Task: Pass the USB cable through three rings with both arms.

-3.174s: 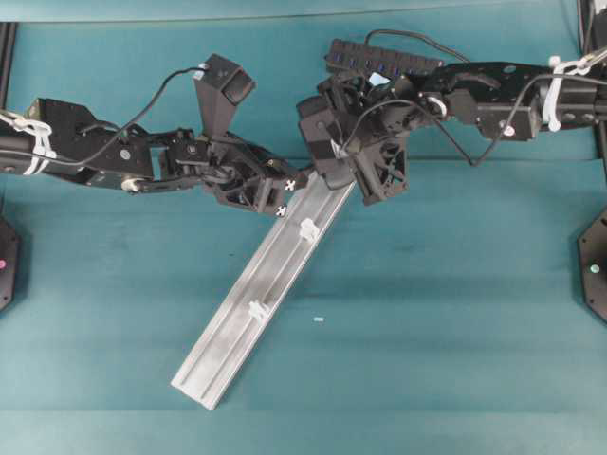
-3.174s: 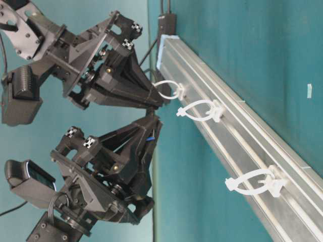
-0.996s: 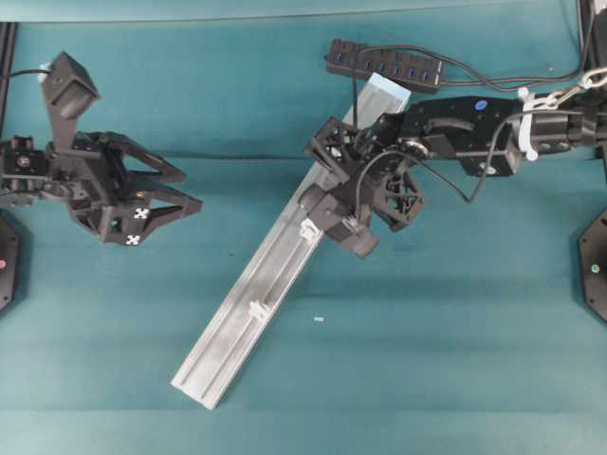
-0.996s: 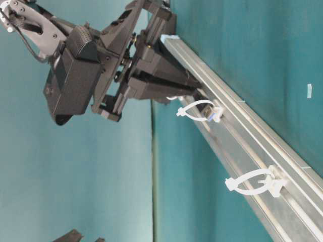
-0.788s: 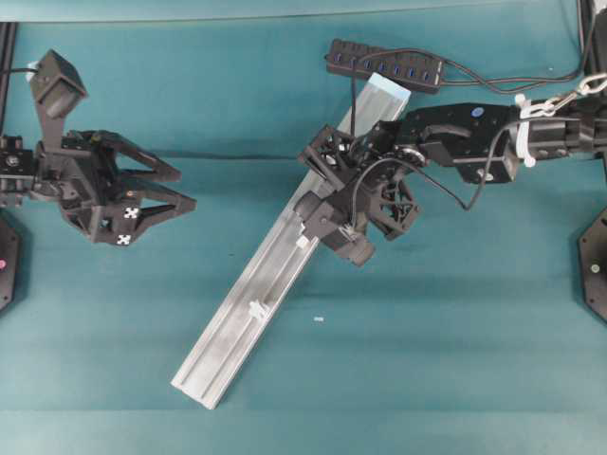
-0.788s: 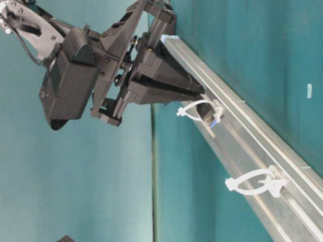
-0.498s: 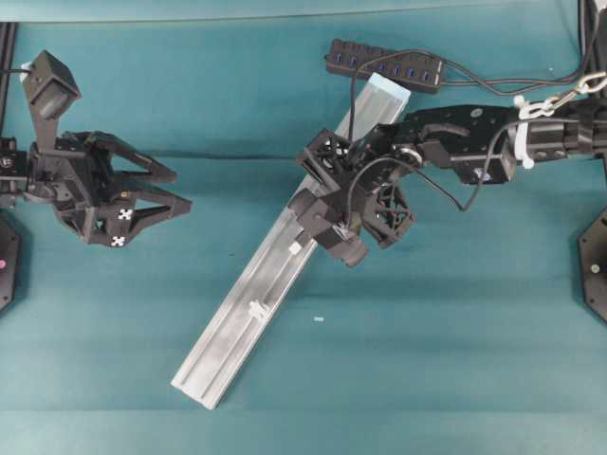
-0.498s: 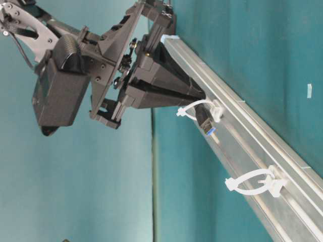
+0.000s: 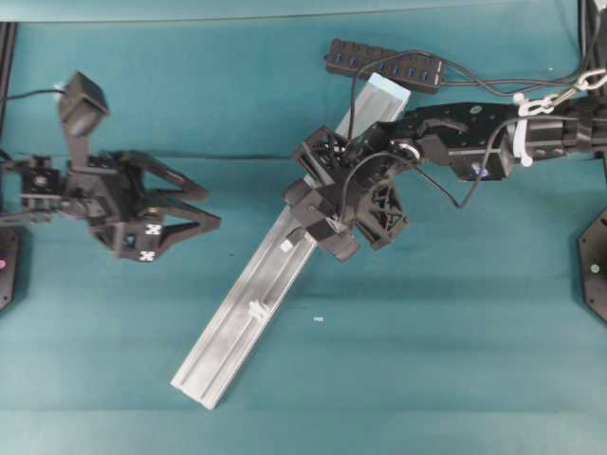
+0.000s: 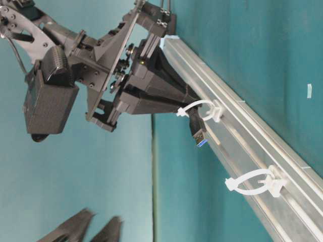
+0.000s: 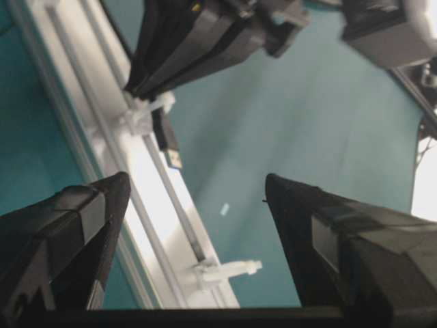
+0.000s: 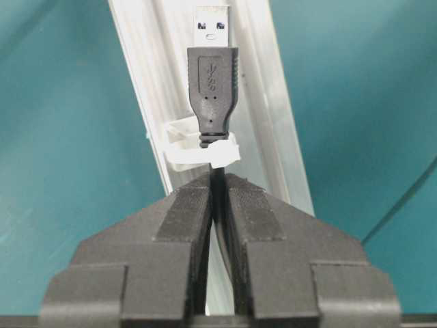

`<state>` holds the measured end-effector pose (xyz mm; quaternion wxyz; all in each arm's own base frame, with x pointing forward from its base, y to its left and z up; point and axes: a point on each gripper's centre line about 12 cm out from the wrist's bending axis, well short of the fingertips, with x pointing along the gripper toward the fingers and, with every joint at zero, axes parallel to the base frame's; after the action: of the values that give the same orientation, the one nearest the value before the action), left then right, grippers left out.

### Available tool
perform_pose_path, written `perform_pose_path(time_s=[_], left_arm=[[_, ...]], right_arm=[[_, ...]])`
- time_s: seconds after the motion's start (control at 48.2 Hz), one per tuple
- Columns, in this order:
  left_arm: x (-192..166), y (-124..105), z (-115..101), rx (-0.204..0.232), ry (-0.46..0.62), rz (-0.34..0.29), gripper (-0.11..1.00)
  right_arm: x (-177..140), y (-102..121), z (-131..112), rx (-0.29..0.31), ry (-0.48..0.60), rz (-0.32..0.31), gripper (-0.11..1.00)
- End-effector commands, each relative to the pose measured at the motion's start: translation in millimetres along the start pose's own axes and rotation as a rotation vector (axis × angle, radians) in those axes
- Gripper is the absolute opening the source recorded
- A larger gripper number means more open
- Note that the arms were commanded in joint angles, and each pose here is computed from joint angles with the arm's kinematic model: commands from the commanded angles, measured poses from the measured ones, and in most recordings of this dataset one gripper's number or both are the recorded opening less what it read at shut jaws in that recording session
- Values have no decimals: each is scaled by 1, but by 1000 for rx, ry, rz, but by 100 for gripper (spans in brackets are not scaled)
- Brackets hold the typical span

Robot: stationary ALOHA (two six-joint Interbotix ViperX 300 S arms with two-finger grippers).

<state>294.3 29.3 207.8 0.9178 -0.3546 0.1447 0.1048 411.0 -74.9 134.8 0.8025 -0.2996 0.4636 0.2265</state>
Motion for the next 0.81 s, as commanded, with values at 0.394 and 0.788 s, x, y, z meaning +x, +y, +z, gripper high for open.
perform_pose_path(time_s=[0.394,0.788], left_arm=[[71,15,-29,3,76,35,88],[108,16,-36,4,106,50,88]], right_arm=[[-4,-6,5,15,-17,-24,10],[-4,-5,7,10,-21,-32,10]])
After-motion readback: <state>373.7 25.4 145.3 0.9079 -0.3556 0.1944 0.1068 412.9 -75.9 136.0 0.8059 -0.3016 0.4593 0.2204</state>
